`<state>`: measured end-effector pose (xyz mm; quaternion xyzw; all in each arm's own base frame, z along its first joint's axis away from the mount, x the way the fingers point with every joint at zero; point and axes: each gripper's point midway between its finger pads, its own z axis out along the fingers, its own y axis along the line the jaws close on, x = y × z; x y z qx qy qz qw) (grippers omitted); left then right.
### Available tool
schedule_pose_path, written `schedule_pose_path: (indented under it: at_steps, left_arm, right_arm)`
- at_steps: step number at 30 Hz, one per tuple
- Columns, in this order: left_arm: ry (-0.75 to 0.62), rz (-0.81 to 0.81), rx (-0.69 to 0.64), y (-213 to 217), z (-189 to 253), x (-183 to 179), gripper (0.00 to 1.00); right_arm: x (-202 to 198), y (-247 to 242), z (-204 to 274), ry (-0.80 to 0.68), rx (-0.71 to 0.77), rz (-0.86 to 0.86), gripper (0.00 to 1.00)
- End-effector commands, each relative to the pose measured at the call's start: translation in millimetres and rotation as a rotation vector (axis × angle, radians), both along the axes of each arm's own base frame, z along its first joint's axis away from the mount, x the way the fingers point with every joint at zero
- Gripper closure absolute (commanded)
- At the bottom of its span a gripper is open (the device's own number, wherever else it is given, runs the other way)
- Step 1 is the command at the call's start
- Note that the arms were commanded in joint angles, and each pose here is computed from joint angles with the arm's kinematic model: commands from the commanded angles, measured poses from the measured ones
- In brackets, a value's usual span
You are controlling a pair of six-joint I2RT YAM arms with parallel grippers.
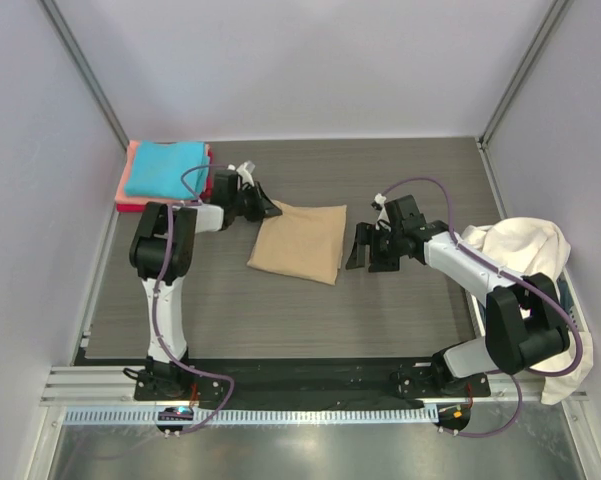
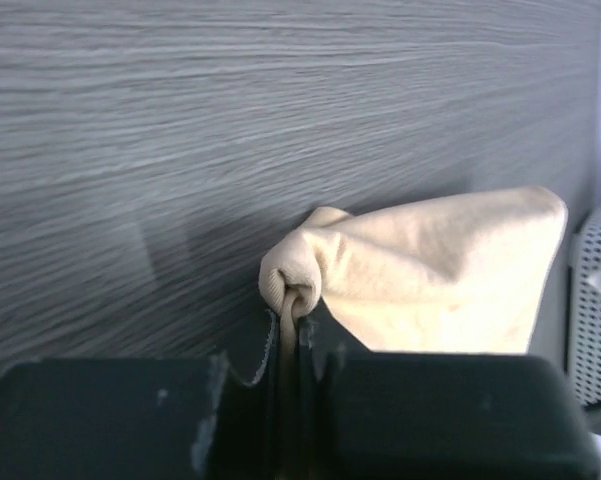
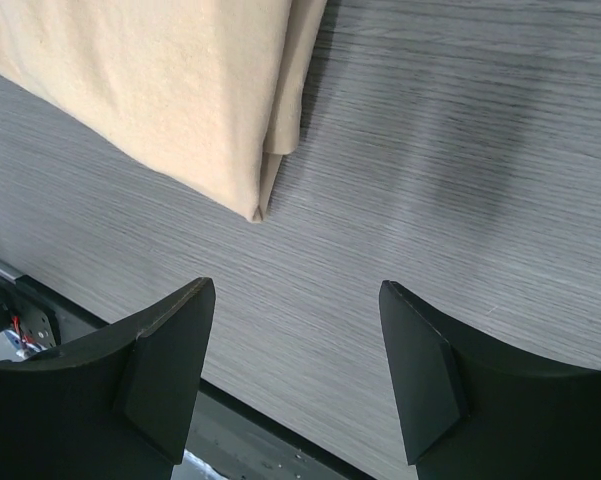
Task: Fold and stack the t-shirts
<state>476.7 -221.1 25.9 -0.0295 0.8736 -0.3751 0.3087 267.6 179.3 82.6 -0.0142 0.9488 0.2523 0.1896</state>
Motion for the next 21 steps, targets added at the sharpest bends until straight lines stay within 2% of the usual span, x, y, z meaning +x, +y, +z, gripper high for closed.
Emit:
schedule_pose_path:
  at_steps: [1,4,6,11,21]
  left_arm:
    - [0.130,-0.028,-0.068,-12,-31,-21,1.00]
    - [0.118,-0.008,-0.014,-5,-10,-17,1.00]
    - [0.083,-0.014,0.038,2,21,-16,1.00]
    - [0.038,0.037,0.214,36,76,-14,1.00]
    - [-0.030,0.072,0.314,85,140,-15,1.00]
  right_arm:
    - [0,2,0,-0.016,0.001,0.017,0.27]
    - [0,2,5,-0.033,0.010,0.015,0.27]
    - [-1,1,9,-0.044,0.012,0.014,0.27]
    - [-2,2,22,-0.085,0.033,0.009,0.27]
    - [-1,7,38,-0.126,0.079,0.028,0.27]
